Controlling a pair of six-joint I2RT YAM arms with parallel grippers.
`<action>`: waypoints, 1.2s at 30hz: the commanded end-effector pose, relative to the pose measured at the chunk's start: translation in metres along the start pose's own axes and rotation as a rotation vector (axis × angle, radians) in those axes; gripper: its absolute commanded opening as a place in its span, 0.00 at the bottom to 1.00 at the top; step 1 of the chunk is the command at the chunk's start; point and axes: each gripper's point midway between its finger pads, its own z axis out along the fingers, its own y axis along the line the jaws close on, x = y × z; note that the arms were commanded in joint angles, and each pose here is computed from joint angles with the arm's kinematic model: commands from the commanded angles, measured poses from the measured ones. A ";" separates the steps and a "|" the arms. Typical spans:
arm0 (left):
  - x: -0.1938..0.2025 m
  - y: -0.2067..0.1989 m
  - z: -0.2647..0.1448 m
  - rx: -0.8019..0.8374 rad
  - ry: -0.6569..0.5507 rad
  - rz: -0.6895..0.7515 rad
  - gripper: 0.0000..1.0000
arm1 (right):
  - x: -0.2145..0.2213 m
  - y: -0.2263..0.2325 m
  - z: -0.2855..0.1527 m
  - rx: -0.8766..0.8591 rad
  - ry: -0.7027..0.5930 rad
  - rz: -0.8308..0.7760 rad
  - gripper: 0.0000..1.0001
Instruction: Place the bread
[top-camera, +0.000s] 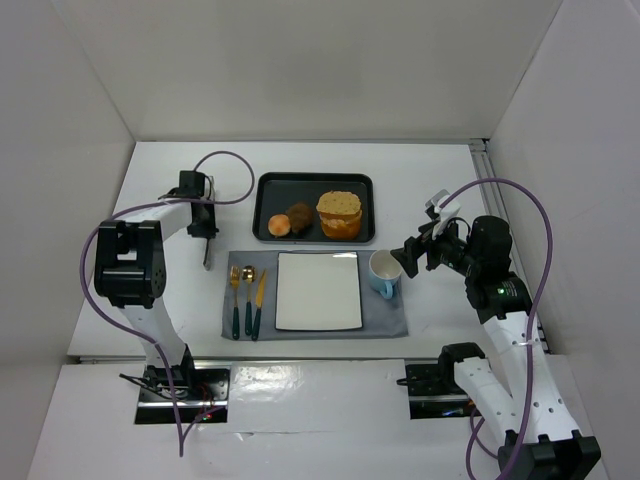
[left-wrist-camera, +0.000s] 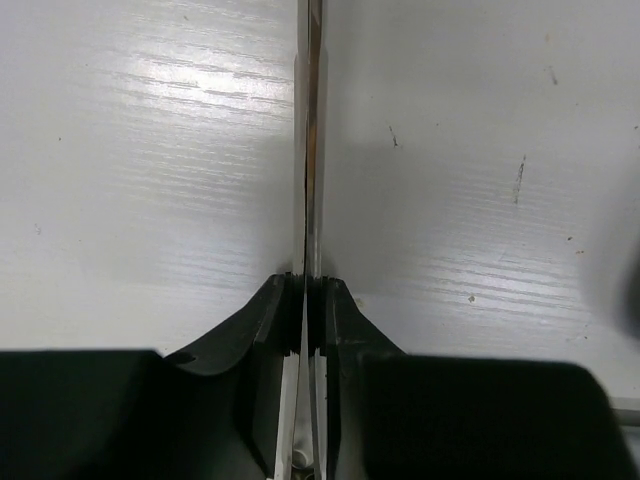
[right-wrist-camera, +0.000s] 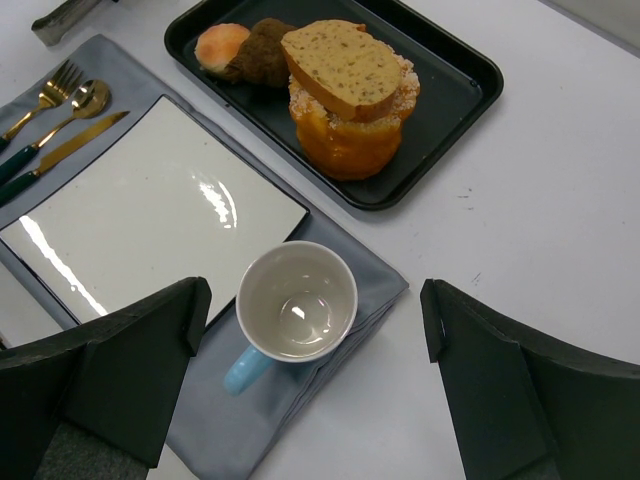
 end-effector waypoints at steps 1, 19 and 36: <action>0.012 0.000 -0.002 0.011 0.045 -0.007 0.00 | -0.019 0.000 -0.006 0.007 -0.043 -0.040 1.00; -0.057 -0.115 -0.143 0.483 -0.183 -0.007 0.42 | -0.019 0.000 -0.006 0.007 -0.043 -0.040 1.00; -0.019 -0.202 -0.207 0.874 -0.129 0.158 0.56 | -0.017 -0.002 -0.005 0.014 -0.033 -0.035 1.00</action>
